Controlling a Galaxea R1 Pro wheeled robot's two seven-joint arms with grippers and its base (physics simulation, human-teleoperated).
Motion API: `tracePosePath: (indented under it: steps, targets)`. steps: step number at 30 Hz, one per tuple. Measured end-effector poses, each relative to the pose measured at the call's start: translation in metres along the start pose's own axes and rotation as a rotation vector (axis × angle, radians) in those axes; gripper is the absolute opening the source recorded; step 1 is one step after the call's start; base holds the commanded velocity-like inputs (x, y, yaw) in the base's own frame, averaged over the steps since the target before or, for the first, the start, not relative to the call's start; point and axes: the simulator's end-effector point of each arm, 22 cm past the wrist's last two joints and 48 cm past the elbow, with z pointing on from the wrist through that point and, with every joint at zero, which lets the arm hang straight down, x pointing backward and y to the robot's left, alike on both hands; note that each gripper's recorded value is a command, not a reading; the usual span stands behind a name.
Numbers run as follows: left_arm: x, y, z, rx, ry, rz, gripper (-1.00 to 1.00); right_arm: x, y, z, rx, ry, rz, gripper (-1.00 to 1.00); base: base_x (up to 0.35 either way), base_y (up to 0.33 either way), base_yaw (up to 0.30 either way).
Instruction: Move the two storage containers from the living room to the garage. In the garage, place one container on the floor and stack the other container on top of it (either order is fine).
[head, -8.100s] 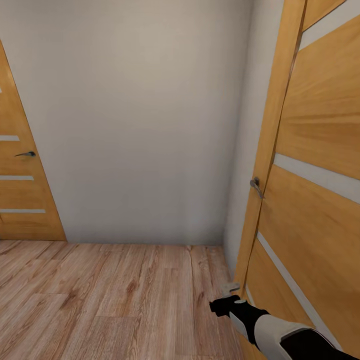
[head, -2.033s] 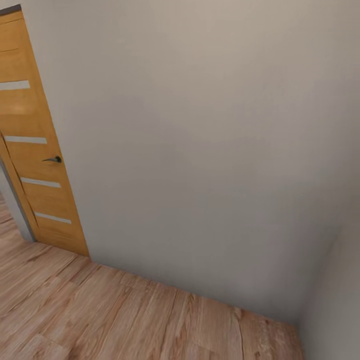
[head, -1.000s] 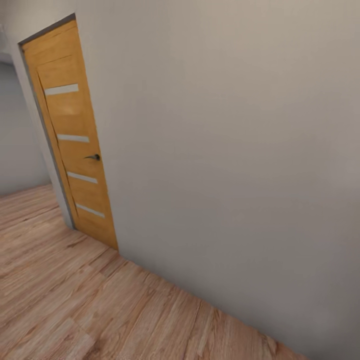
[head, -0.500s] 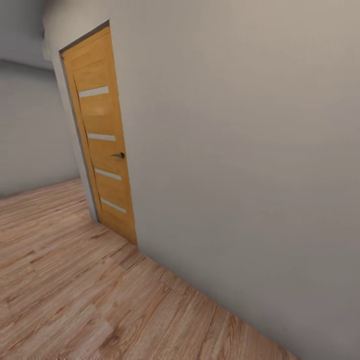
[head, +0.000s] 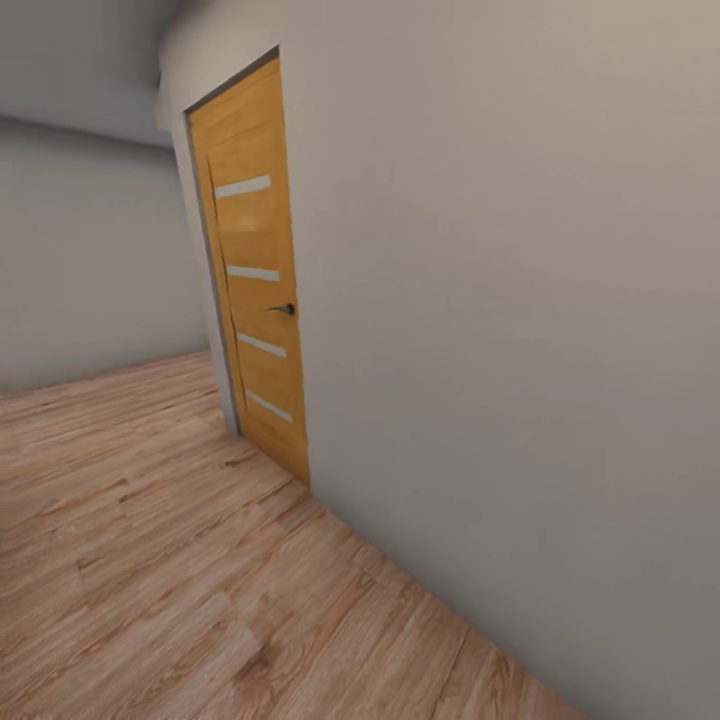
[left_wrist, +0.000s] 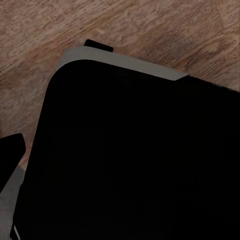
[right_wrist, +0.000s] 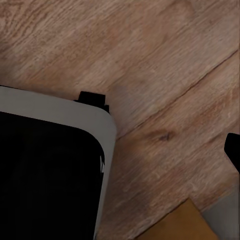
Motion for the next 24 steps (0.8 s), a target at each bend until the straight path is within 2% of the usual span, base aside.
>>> tracePosePath:
  steps: [24]
  targets:
    - [0.0001,0.0000,0.0000,0.000,0.000,0.000,1.00,0.0000,0.0000,0.0000,0.000,0.000,0.001,1.00,0.291,0.000,0.270]
